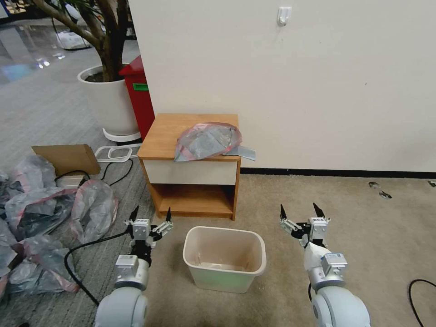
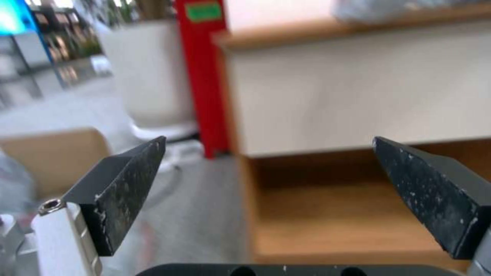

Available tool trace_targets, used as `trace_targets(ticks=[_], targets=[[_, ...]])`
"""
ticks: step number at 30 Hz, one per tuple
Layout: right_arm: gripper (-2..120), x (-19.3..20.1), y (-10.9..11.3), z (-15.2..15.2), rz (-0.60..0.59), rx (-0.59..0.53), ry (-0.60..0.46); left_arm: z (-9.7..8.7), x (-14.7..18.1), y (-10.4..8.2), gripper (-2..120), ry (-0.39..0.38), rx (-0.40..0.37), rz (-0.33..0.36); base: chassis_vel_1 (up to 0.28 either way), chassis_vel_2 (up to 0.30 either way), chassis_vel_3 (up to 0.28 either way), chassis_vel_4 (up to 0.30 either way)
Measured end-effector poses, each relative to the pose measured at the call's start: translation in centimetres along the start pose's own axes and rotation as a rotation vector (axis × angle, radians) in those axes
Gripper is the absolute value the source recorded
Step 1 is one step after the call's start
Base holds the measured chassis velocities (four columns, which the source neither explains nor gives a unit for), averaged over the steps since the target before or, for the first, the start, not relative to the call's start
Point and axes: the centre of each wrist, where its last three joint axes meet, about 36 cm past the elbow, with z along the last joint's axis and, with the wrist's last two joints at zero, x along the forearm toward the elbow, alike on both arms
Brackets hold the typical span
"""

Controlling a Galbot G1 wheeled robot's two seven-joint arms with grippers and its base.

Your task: Pick up the garbage bag from the table and place it over the trash can.

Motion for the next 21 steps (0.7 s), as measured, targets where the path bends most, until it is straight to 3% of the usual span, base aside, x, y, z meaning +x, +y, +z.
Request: trace_targets(ticks=[5,11,14,16,18,19,21], targets=[[100,0.2,1.3,-1.2,-0.049,-0.115,0.026,-1.7,1.4,4.0,100,-0.066,-0.040,0.001,0.000,0.000,0.000,0.000],[100,-0.7,2.0,-0.7,-0.099,-0.226,0.035,-1.6,1.5,3.3,100,-0.061,0.026,0.033,0.000,0.000,0.000,0.000],[100,-3.2,2.8,-0.2,-0.134,-0.403,0.016,-1.2,1.5,2.7,100,-0.097,0.042,0.045,0.000,0.000,0.000,0.000],[100,-3.8,3.0,-0.2,-0.140,-0.444,0.013,-1.2,1.5,2.6,100,-0.105,0.043,0.045,0.000,0.000,0.000,0.000],[100,-6.8,4.0,-0.4,-0.176,-0.630,0.007,-1.5,1.6,2.5,100,-0.129,0.042,0.044,0.000,0.000,0.000,0.000],[100,-6.8,4.0,-0.4,-0.176,-0.630,0.007,-1.5,1.6,2.5,100,-0.129,0.042,0.044,0.000,0.000,0.000,0.000],[100,-9.6,5.0,-0.2,-0.195,-0.803,0.028,-2.1,1.6,2.7,100,-0.143,0.034,0.040,0.000,0.000,0.000,0.000]])
